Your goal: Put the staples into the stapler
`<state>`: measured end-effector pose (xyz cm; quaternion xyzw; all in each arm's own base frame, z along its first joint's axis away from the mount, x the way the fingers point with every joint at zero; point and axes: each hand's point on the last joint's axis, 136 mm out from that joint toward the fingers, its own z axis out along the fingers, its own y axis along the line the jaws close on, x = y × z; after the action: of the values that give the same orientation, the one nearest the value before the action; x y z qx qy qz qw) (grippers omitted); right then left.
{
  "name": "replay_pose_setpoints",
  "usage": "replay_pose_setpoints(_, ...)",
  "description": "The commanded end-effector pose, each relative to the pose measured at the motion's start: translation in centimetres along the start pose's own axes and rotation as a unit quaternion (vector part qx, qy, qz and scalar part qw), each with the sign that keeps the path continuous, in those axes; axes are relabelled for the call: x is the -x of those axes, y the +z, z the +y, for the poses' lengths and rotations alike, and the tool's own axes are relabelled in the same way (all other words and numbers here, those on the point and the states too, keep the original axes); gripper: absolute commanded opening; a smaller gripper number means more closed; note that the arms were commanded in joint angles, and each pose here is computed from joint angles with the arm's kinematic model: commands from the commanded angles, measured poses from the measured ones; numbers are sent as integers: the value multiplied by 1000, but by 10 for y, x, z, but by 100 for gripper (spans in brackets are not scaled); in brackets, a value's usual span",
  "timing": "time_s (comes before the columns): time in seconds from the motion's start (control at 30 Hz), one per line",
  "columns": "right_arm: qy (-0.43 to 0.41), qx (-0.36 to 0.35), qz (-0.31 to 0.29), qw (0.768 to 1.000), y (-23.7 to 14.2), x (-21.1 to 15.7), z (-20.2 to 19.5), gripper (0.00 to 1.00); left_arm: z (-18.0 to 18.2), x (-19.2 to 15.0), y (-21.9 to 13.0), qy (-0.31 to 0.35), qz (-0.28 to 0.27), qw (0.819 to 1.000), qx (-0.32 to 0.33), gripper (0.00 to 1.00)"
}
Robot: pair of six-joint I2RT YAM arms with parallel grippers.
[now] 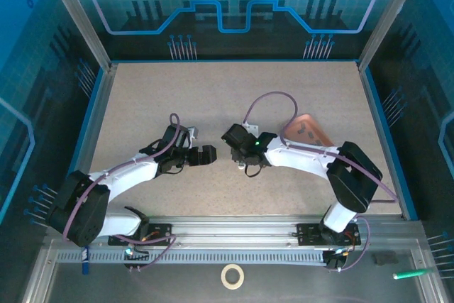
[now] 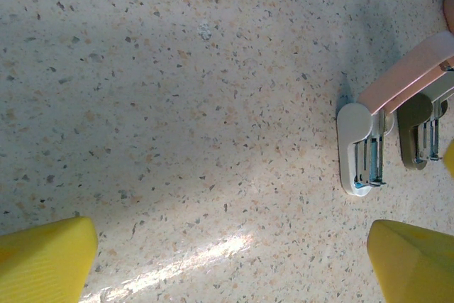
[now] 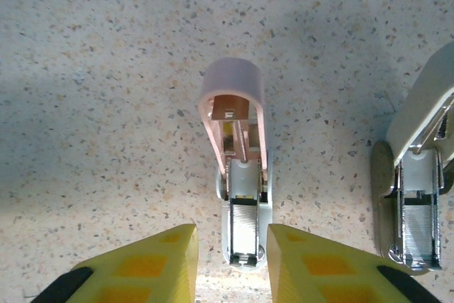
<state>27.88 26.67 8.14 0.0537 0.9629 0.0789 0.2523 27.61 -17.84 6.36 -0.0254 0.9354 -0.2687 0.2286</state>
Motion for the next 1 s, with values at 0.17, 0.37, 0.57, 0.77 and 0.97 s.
replay_pose_setpoints(0.17, 10, -15, 14, 1000, 5, -3, -17, 29, -11, 9, -4, 14, -10, 1000, -12, 99)
replay_pose_setpoints(0.37, 24, -6, 29, 999, 18, -10, -18, 27, -10, 8, -4, 14, -8, 1000, -10, 99)
replay_pose_setpoints(0.57, 31, -3, 41, 999, 27, -15, -20, 27, -10, 8, -4, 16, -7, 1000, -9, 99)
replay_pose_setpoints(0.77, 36, -10, 47, 998, 33, -19, -26, 27, -9, 8, -4, 15, -7, 1000, -7, 99)
replay_pose_setpoints(0.97, 37, -8, 54, 998, 38, -22, -26, 26, -8, 8, -4, 14, -7, 1000, -6, 99)
